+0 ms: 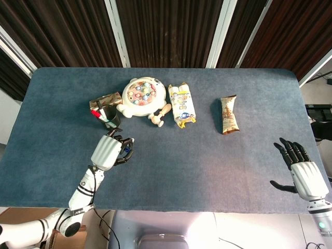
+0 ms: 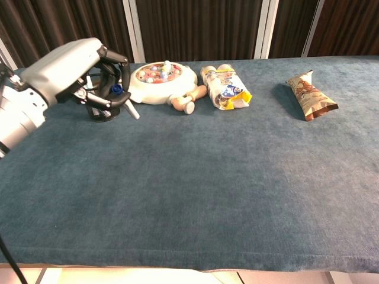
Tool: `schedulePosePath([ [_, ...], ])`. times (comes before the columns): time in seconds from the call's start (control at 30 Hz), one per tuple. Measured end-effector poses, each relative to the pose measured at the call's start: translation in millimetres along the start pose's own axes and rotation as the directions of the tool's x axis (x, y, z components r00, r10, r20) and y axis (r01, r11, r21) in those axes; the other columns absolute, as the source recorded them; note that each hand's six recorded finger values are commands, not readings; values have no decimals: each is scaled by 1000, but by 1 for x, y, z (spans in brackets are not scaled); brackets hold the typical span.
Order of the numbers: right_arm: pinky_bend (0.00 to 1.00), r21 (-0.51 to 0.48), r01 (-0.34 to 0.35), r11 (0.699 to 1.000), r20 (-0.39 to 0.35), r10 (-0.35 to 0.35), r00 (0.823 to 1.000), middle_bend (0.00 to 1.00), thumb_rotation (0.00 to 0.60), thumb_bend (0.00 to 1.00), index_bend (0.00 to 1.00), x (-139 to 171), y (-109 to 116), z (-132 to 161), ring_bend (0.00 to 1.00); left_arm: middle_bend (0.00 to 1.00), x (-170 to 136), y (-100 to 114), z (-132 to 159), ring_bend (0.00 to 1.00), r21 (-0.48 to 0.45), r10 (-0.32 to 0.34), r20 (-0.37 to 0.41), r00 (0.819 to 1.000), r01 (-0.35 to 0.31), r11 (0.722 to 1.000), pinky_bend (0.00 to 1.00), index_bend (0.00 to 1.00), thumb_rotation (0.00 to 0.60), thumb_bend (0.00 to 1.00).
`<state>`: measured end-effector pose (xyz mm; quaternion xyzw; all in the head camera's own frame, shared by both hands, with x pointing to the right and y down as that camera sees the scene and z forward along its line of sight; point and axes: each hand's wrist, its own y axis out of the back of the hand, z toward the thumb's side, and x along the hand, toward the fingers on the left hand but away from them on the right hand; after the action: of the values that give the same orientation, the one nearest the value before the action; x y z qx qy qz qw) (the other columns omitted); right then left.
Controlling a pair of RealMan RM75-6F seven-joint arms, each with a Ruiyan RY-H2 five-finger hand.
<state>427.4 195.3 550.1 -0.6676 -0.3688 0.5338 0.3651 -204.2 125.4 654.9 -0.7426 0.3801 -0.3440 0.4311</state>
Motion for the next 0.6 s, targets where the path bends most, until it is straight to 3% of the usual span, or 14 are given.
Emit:
schedulePosePath([
  [0.2,0,-1,1,1000,13,-1,1000,30,600,0,0,3,0,-4,0,775,22,-31,7,638,89,43,18,999,-44,995,289,713,600,564],
  [0.37,0,-2,8,1000,21,-8,1000,30,600,0,0,6,1,-6,0,708,40,-51,14,595,114,51,-11,999,-50,992,290,644,600,542],
  [0.43,0,-2,9,1000,21,-9,1000,30,600,0,0,6,1,-6,0,600,42,-56,13,500,125,33,-26,999,-29,992,265,525,600,488],
  [0.53,0,-1,8,1000,23,-8,1000,30,600,0,0,6,1,-7,0,337,42,-61,12,244,128,-1,-49,999,8,992,173,221,600,333],
  [0.6,0,-1,8,1000,23,-8,1000,30,600,0,0,6,1,-7,0,221,40,-61,13,132,118,-22,-63,998,29,993,136,80,600,293],
])
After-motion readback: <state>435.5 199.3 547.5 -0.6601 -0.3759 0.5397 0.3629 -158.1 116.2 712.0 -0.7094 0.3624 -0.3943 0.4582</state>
